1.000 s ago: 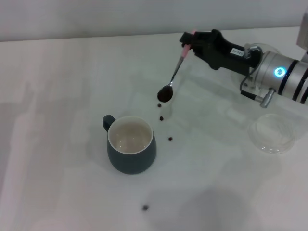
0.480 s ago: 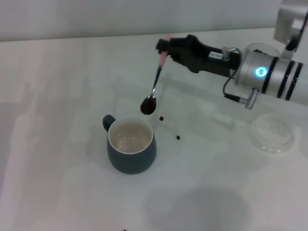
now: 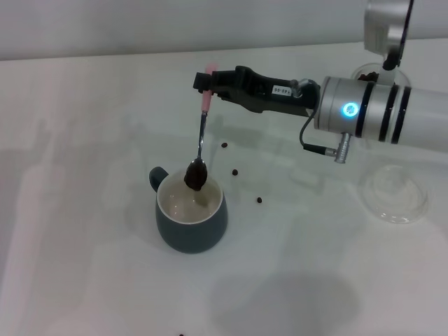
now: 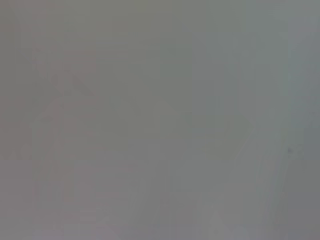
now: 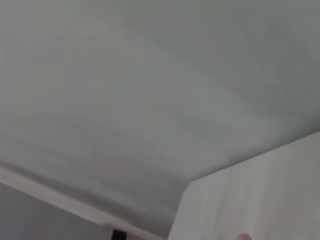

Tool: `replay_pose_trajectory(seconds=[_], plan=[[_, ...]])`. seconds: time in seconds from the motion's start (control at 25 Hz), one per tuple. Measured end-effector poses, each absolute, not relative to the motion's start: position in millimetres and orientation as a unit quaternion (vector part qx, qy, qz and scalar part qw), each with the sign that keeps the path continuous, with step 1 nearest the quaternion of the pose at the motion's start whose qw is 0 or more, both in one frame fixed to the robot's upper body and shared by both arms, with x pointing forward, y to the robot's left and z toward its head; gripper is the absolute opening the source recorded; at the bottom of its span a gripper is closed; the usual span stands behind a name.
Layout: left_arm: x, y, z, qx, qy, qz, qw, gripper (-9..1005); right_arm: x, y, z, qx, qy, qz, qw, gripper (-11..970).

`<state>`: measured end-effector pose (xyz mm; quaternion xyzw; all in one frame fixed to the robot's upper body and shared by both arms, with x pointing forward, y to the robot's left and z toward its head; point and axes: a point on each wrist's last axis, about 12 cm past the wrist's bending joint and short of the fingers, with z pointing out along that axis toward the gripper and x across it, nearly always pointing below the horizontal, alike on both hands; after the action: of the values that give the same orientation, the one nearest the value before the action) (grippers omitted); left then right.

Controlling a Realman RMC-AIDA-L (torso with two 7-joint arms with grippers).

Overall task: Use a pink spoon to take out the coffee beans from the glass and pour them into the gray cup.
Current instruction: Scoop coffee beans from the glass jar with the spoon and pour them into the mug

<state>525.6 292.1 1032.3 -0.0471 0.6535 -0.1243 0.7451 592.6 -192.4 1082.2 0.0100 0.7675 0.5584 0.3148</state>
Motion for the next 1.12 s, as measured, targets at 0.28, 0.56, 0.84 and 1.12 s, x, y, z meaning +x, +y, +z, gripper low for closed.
replay_pose_trajectory(seconds=[0.28,0.56,0.84,1.12], plan=[[523.1,293.7,1030.8,-0.050,0.655,-0.123,0.744,892,591.9,-191.2,1081.0,-0.018,0.766,0.540,0.349,229],[522.6,294.0,1030.4,-0.050,0.656,-0.122,0.743,892,584.6,-194.4,1075.1,-0.049,0.757,0.522,0.391,234],[524.2,293.1,1031.4,-0.049,0.655,-0.124,0.744,893,581.3,-191.1,1076.8,-0.101,0.748,0.505,0.420,240],[523.6,294.2,1031.1,-0.051,0.655,-0.122,0.744,893,573.4,-176.9,1085.4,-0.175,0.719,0.497,0.453,246]])
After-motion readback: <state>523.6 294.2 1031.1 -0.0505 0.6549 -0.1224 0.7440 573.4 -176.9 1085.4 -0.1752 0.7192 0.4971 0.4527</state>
